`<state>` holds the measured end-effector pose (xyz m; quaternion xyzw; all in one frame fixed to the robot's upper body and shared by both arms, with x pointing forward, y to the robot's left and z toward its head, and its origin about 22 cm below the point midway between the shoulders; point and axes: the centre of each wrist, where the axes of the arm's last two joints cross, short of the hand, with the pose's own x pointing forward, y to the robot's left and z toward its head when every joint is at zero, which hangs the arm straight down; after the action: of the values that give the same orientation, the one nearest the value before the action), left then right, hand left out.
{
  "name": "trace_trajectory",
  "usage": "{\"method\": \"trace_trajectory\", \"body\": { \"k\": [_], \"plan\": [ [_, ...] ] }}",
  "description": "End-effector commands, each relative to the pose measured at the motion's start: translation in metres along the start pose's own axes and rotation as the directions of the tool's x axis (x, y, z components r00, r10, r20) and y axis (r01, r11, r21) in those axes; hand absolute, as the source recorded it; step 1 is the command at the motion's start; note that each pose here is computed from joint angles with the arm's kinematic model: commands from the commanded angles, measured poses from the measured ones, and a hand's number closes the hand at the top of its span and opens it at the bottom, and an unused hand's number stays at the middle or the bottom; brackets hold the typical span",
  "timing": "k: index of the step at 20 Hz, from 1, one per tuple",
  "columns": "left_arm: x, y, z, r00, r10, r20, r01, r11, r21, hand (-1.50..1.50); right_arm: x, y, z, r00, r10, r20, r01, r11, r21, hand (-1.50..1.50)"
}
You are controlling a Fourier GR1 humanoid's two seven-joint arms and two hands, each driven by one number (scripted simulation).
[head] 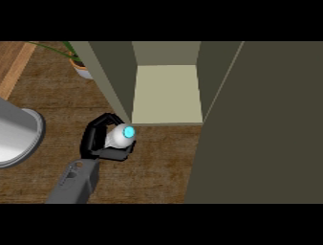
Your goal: Pick up the bottled water, place it into the cabinet and close the cabinet
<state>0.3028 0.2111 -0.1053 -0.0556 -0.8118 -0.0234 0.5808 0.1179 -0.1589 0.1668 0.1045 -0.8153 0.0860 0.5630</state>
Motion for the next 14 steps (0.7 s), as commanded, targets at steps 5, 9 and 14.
{"method": "trace_trajectory", "body": {
  "k": [5,9,14],
  "plan": [
    [0.037,-0.044,-0.014,0.989,0.146,-0.018,-0.146,0.989,0.001,1.50,0.014,0.002,0.012,0.999,0.035,0.032,-0.034,0.999,-0.027,-1.50],
    [0.069,-0.077,-0.047,0.992,0.129,-0.006,-0.129,0.992,-0.002,1.50,0.012,0.005,0.007,0.998,0.023,0.059,-0.020,0.999,-0.040,-1.50],
    [0.081,-0.114,-0.057,0.991,0.127,-0.030,-0.127,0.992,0.011,1.50,0.011,0.001,0.016,0.998,0.025,0.049,-0.024,1.000,-0.015,-1.50]
  ]
}}
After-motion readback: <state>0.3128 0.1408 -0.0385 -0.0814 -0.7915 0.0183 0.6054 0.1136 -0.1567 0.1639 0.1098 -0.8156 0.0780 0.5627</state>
